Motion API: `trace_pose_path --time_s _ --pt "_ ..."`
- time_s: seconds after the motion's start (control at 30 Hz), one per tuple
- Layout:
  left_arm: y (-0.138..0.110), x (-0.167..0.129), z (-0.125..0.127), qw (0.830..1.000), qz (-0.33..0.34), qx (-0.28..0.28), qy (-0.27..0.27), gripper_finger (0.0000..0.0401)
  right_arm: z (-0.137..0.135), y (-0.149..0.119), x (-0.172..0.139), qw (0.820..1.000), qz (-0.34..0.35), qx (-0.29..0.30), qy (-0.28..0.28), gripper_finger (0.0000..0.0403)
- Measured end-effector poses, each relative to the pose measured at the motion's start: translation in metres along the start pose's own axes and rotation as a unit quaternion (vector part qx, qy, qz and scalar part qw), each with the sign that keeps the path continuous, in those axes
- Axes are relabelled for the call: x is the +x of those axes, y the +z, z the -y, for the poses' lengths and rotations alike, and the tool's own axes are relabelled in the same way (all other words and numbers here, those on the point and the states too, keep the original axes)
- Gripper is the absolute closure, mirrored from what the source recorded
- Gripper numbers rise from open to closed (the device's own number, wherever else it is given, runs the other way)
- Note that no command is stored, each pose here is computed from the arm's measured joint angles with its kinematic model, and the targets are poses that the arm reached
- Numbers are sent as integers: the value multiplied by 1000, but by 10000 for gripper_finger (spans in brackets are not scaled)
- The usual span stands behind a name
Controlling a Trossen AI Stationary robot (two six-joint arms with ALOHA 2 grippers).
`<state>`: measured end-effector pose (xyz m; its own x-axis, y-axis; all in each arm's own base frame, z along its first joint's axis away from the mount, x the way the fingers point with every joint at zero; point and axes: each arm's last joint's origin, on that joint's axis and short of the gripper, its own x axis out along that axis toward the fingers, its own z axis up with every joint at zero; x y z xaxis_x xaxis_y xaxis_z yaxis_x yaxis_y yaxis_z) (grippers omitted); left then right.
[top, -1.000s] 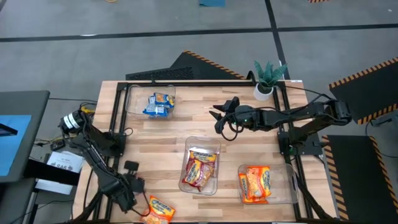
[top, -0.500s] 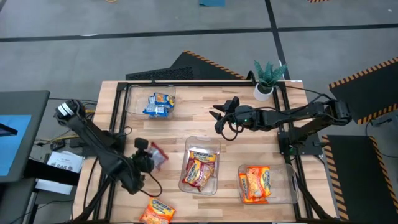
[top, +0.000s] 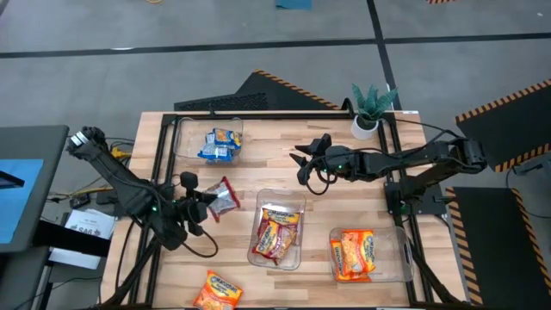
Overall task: Sort Maruchan noodles
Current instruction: Put the red noodle pack into the middle transparent bin
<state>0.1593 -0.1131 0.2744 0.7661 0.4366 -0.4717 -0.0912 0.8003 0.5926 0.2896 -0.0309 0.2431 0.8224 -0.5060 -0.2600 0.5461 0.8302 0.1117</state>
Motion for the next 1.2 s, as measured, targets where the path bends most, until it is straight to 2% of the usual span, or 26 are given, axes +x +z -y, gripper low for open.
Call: trace_pose_path --time_s 0.23,0.4,0.57,0.63,0.73,0.9,1.07,1.2 --pt "20 8 -7 999 47 21 -1 401 0 0 0 1000 0 0 0 221" --pt "35 18 -13 994 92 23 -61 401 0 0 0 1000 0 0 0 221" --pt "33 28 -16 987 81 16 -140 401 0 0 0 1000 0 0 0 221" --pt "30 32 -18 986 67 2 -155 400 0 0 0 1000 0 0 0 221" --pt "21 40 -16 986 48 -4 -161 392 0 0 0 1000 0 0 0 221" --pt "-9 66 -1 982 36 -21 -186 358 0 0 0 1000 -1 0 0 221" --pt "-35 88 6 980 46 -57 -187 305 0 0 0 1000 0 0 1 221" --pt "-52 102 2 973 28 -91 -212 251 0 0 0 1000 0 0 1 221"
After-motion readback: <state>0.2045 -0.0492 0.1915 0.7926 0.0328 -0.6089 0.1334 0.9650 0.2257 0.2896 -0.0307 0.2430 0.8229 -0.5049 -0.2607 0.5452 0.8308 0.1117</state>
